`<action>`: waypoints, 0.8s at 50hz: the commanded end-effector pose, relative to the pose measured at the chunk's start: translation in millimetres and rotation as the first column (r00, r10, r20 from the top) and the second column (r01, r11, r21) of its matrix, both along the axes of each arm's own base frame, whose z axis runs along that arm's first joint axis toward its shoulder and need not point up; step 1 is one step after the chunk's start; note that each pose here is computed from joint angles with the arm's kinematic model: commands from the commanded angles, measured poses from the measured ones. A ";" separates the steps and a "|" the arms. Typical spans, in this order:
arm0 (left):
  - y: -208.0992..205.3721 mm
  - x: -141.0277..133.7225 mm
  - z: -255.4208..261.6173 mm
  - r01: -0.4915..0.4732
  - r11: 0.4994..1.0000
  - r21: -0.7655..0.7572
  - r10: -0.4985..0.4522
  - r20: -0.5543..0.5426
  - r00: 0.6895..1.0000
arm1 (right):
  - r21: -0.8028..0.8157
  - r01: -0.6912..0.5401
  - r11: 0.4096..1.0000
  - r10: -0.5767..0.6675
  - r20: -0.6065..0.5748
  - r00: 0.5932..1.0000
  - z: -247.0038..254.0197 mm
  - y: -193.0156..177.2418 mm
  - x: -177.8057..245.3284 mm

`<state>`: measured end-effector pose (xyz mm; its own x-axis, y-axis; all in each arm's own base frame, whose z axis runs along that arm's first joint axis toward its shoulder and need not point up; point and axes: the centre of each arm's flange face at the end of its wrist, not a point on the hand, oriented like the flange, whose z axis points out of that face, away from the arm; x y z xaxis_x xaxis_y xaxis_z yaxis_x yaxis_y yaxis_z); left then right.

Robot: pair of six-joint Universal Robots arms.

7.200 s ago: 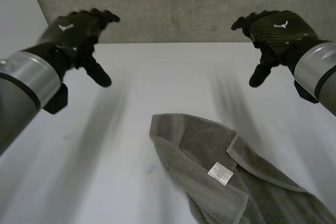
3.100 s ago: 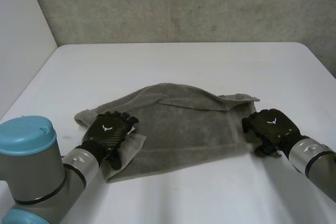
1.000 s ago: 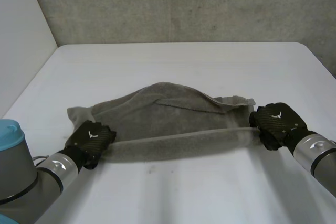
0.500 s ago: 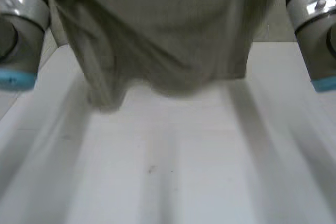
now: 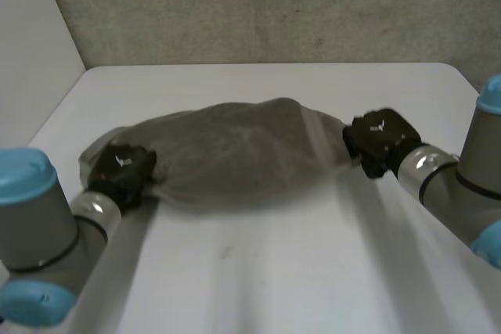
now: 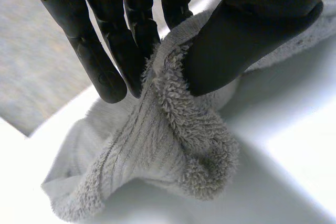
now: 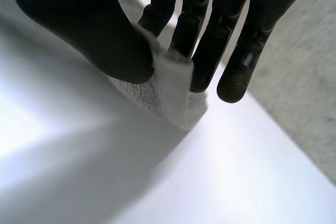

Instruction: Fold the towel.

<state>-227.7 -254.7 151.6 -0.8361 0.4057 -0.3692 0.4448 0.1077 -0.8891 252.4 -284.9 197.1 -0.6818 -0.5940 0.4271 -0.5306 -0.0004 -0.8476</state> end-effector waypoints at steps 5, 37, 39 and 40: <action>44.9 2.0 -9.0 0.056 0.997 0.056 -0.059 0.061 0.996 | 0.040 0.031 0.999 -0.029 -0.054 0.998 -15.6 17.4 -24.9; 53.9 13.9 5.6 0.076 0.995 0.056 -0.079 0.041 0.996 | 0.031 0.111 0.993 -0.111 -0.016 0.994 -35.8 6.5 -57.5; 56.3 11.0 4.6 0.113 0.992 0.063 -0.115 0.031 0.993 | 0.031 0.111 0.993 -0.111 -0.016 0.994 -35.8 6.5 -57.5; 56.4 11.0 4.6 0.114 0.992 0.063 -0.116 0.031 0.993 | 0.029 0.111 0.993 -0.111 -0.016 0.994 -35.7 6.3 -57.4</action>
